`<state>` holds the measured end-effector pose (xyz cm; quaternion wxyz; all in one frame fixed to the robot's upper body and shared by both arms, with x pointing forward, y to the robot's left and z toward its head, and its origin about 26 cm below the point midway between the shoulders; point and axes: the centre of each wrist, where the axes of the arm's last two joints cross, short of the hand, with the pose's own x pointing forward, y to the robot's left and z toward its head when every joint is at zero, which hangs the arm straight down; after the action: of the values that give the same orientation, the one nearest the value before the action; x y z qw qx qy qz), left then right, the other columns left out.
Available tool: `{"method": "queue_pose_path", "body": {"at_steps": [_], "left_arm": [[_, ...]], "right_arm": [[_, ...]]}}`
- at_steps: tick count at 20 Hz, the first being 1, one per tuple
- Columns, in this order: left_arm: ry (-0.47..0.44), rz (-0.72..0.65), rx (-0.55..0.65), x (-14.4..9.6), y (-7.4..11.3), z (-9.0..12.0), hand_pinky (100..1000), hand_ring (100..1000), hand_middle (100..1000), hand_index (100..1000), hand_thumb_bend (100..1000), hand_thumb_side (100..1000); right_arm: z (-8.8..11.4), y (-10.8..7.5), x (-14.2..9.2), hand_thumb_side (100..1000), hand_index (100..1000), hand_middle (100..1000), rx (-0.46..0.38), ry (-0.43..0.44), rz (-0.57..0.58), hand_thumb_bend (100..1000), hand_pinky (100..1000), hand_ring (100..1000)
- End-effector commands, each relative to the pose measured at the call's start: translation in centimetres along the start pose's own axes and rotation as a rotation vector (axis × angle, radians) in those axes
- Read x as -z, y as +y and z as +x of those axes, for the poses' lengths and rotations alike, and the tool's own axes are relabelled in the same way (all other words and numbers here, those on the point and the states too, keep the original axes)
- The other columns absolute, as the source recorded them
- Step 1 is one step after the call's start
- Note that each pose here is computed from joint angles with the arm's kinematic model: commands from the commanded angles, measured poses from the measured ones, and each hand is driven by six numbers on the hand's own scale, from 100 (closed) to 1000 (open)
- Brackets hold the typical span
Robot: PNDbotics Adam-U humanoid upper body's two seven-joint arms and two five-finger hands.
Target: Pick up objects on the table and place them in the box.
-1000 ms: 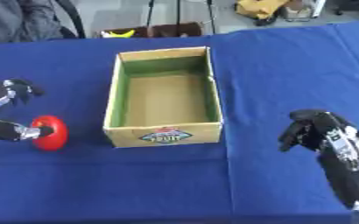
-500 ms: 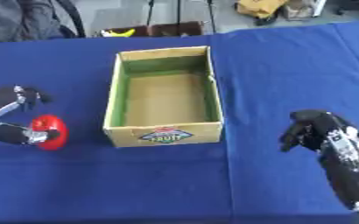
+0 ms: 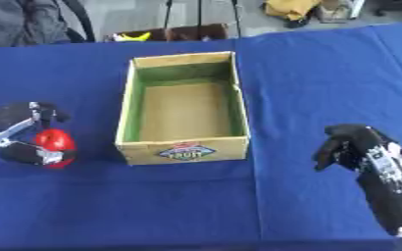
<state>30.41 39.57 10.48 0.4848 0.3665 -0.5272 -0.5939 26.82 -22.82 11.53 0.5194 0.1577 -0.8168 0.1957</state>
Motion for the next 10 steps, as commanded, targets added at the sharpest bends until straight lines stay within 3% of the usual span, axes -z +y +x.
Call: {"method": "queue_pose_path", "body": {"at_steps": [1,10], "left_arm": [[-0.002,0.005,0.029,0.08,0.84,-0.21,487,580,679,832,590,690],[0.008,-0.042,0.038,0.21,0.17,-0.47,483,588,684,836,608,701]], "right_arm": [[0.75,-0.07,0.27,750,715,512,-0.014,-0.027,0.011,100,485,549],[0.75,-0.07,0.27,753,715,512,-0.013,-0.026,0.011,100,485,549]]}}
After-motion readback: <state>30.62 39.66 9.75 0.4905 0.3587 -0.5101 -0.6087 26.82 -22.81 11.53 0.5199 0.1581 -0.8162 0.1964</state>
